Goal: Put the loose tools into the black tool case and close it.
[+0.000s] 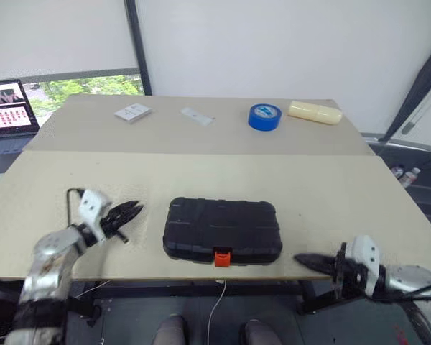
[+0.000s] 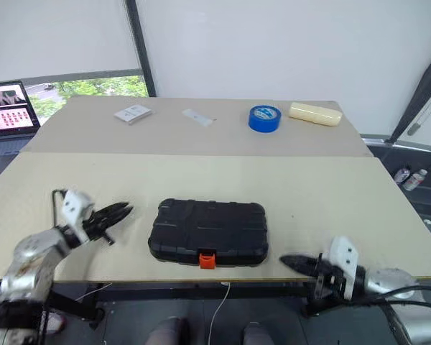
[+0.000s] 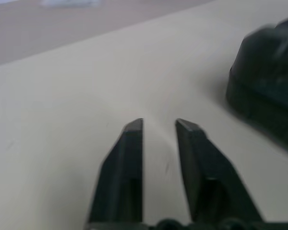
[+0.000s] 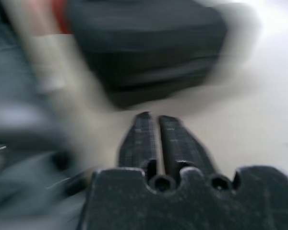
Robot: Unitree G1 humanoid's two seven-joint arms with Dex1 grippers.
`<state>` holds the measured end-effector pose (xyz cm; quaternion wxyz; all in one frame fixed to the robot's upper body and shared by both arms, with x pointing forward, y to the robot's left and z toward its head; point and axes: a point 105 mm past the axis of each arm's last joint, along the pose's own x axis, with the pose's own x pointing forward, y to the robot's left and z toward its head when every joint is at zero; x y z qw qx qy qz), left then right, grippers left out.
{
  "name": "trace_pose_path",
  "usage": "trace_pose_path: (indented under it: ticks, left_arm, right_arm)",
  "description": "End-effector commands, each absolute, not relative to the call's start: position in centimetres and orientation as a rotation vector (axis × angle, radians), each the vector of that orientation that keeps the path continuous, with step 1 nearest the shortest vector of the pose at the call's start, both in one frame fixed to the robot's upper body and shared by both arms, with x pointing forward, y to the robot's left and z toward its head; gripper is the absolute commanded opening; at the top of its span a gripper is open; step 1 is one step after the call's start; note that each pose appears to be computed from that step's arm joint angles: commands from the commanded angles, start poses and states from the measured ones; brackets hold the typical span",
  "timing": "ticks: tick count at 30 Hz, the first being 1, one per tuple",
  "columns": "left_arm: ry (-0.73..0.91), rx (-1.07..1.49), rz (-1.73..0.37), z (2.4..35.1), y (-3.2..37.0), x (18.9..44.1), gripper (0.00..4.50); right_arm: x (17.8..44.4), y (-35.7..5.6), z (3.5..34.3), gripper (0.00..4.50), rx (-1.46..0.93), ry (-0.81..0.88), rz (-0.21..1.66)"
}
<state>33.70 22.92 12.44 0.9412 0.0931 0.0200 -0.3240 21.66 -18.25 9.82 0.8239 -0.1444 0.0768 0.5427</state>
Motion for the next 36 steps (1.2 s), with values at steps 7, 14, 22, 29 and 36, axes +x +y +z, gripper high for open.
trace_pose_path:
  ticks: [7,14,22,29,36]
  left_arm:
    - [0.235,0.305,-0.882,11.0,18.8,37.2,0.04]
    - [0.258,0.290,-1.016,10.5,19.2,35.2,0.04]
    - [0.232,0.211,-0.955,10.2,21.0,31.3,0.04]
    - [0.143,0.202,-0.950,16.2,22.1,31.2,0.04]
    - [0.110,0.195,-1.190,17.0,13.4,31.5,0.04]
  right_arm:
    - [22.6,-13.1,9.2,0.00,-0.342,0.184,1.256]
    - [27.7,-13.7,8.3,0.00,-0.488,0.188,1.168]
    - [33.6,-14.8,10.6,0.00,-0.511,0.104,1.008]
    - [34.6,-16.9,12.5,0.00,-0.447,0.060,0.955]
    - [31.8,-16.6,12.2,0.00,-0.363,0.089,1.025]
